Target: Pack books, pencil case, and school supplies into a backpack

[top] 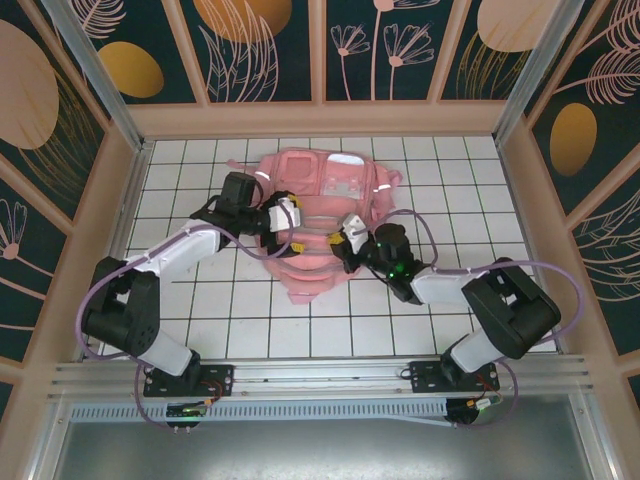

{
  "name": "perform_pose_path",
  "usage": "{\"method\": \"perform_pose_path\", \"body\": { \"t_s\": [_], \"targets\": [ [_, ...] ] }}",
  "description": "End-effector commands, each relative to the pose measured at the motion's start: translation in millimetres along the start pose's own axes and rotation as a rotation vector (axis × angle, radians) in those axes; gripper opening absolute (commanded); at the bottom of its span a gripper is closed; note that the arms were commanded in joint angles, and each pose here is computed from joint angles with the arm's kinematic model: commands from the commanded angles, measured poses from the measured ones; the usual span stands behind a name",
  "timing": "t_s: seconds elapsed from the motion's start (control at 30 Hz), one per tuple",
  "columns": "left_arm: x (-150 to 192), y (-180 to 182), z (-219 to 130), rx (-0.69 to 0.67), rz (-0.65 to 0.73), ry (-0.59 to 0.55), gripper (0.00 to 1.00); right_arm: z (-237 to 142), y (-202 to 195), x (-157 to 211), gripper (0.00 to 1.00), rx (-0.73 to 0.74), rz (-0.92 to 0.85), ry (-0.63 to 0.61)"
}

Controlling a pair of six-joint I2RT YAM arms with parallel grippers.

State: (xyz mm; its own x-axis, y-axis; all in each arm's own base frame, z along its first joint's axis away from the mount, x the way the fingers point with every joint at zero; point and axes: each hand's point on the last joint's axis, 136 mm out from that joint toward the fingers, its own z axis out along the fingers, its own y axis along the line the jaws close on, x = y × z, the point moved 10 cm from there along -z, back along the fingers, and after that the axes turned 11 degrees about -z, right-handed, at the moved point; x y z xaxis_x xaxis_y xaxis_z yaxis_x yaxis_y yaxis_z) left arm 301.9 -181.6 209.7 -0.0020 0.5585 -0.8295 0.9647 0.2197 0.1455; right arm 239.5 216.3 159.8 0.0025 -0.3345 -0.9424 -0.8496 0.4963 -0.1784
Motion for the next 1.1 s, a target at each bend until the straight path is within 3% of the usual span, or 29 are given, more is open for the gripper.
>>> {"method": "perform_pose_path", "body": {
  "t_s": [0.0, 0.2, 0.23, 0.3, 0.33, 0.57, 0.8, 1.07],
  "targets": [
    [0.2, 10.6, 9.7, -0.063, -0.032, 0.039, 0.88, 7.3, 4.8, -35.3, 0.00, -0.042, -0.085, -0.180],
    [8.2, 16.6, 20.9, -0.076, -0.017, 0.075, 0.43, 11.1, 7.8, -36.0, 0.00, -0.036, -0.073, -0.182],
    [8.0, 16.2, 21.1, -0.063, -0.008, 0.078, 0.34, 10.9, 7.0, -33.9, 0.00, -0.020, -0.064, -0.167],
    [8.5, 13.8, 20.8, -0.020, 0.012, 0.102, 0.05, 8.7, 2.5, -28.5, 0.00, 0.042, -0.049, -0.121],
    [9.6, 13.4, 20.6, -0.008, 0.014, 0.123, 0.00, 6.6, -0.6, -23.6, 0.00, 0.085, -0.033, -0.086],
    [17.9, 3.0, 16.5, 0.052, 0.048, 0.183, 0.00, -20.1, -39.4, 12.6, 0.00, 0.350, 0.151, 0.081],
    [23.4, 0.8, 18.1, 0.077, 0.068, 0.210, 0.00, -44.0, -81.7, 39.1, 0.00, 0.559, 0.313, 0.120],
    [20.6, -6.6, 12.1, 0.120, 0.164, 0.183, 0.00, -30.8, -126.6, 45.4, 0.00, 0.409, 0.420, 0.119]
  ]
}}
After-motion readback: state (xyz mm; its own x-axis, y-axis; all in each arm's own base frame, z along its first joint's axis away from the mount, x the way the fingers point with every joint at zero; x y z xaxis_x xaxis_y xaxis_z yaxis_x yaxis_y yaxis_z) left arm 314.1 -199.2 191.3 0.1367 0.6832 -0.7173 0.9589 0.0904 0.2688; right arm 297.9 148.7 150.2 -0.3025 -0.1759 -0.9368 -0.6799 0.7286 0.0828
